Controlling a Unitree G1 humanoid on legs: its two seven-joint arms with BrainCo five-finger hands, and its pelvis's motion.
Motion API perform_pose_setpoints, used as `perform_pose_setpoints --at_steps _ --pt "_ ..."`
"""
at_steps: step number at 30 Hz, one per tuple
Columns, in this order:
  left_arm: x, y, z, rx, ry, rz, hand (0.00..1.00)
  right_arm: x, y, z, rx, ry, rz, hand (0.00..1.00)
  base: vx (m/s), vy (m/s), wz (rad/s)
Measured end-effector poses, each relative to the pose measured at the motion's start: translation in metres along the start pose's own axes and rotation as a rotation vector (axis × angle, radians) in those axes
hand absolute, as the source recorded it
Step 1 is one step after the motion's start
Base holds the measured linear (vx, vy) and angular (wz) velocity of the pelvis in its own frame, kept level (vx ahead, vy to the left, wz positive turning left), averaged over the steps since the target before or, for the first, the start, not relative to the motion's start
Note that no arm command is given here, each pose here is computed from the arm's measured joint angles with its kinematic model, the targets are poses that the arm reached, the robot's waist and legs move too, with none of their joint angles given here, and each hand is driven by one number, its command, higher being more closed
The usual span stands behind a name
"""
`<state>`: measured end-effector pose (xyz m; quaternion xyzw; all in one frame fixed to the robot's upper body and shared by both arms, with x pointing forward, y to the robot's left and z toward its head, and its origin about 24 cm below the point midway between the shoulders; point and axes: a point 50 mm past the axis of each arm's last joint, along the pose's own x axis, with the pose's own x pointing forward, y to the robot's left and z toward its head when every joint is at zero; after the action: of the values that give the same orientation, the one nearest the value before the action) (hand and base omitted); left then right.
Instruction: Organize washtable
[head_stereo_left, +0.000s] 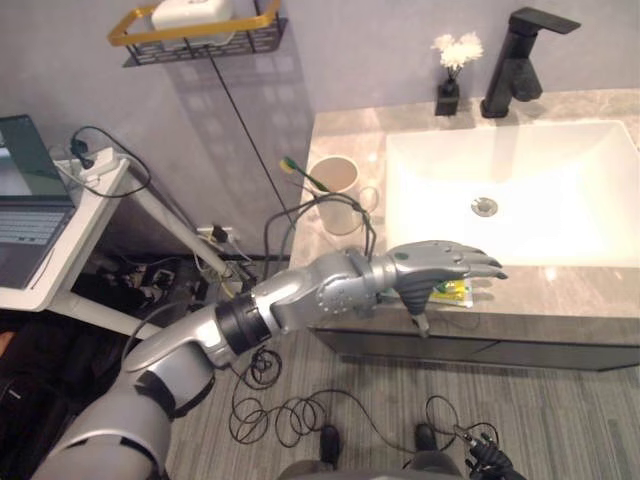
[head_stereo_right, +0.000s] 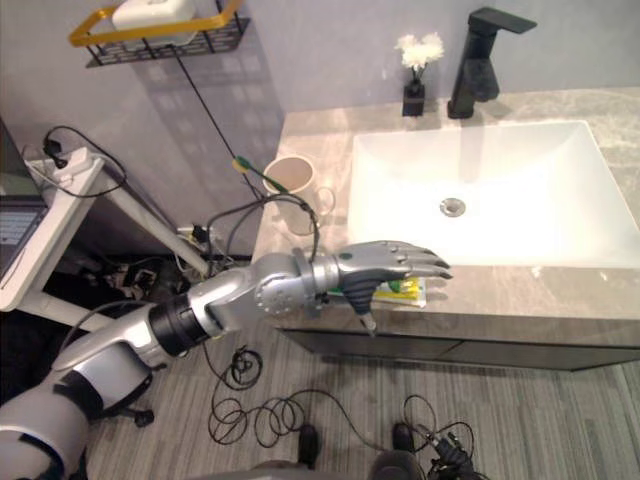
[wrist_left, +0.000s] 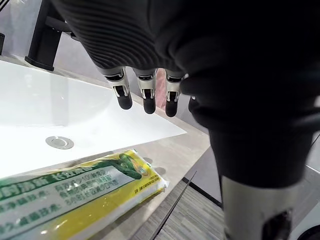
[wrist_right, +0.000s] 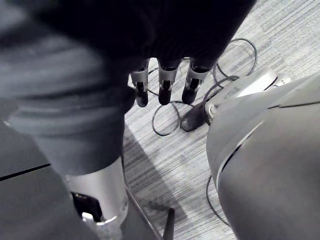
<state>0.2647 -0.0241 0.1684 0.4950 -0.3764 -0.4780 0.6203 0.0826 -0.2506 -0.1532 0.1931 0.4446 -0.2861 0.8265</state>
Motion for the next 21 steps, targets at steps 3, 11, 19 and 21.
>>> perform_pose_setpoints --at_steps 3,11,19,21 --pt "-0.003 0.007 -0.001 0.034 0.003 0.000 0.00 0.001 0.005 0.004 -0.017 -0.019 0.020 0.00 0.00 0.007 0.01" --pt "-0.007 0.013 0.004 0.053 -0.017 0.015 0.00 0.001 0.006 0.004 -0.038 -0.019 0.030 0.00 0.00 0.002 0.01" --pt "-0.022 0.020 -0.012 0.085 0.067 0.013 0.00 0.001 0.005 0.004 -0.064 -0.015 0.035 0.00 -0.03 0.009 0.03" --pt "-0.025 0.024 -0.015 0.089 0.085 0.031 0.00 0.001 0.006 0.005 -0.066 -0.016 0.037 0.00 -0.06 0.006 -0.05"
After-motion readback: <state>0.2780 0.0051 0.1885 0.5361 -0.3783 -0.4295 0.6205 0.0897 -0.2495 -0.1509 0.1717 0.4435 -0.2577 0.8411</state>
